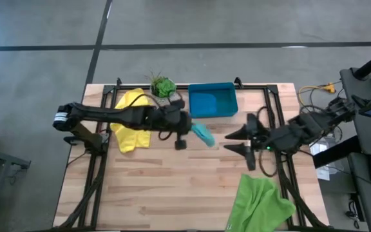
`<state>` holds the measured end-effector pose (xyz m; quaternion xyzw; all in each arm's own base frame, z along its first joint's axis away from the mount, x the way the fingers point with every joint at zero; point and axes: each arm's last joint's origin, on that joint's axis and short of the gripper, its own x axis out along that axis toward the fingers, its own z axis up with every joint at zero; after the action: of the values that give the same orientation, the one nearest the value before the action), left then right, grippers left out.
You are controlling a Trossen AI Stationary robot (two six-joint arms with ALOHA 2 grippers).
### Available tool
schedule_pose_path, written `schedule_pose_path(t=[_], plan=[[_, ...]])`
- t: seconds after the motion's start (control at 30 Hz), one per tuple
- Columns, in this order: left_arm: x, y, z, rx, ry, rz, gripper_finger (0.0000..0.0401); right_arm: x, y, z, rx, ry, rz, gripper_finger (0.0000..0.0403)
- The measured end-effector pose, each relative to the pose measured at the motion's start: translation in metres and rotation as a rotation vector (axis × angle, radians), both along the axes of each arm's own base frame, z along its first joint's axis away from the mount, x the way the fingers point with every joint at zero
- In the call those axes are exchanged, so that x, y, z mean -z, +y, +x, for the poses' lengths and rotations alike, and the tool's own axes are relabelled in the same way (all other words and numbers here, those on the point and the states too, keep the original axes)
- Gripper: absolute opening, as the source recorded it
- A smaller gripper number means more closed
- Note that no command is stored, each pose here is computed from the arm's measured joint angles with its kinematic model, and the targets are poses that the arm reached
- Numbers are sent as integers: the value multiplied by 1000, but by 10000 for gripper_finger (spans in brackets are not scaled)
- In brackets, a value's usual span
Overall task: Fold microfiber towels
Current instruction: Fold the light blue microfiber towel on top of the dark blue microfiber towel into the dark blue bin
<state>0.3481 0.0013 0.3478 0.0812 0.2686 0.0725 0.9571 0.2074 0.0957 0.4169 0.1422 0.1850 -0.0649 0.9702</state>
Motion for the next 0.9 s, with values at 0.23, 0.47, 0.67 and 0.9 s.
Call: schedule_pose_path(t=[0.23, 0.47, 0.67, 0.9], plan=[[13, 45, 41, -115, 61, -4, 0, 3, 1, -17, 100, 4, -97, 149], [7, 81, 60, -101, 73, 39, 0, 18, -5, -12, 264, 24, -182, 140], [-15, 98, 55, -95, -5, 220, 0, 33, -25, -27, 485, -64, 18, 147], [-48, 103, 51, -110, -212, 387, 0, 57, -39, -46, 578, -329, 322, 164]])
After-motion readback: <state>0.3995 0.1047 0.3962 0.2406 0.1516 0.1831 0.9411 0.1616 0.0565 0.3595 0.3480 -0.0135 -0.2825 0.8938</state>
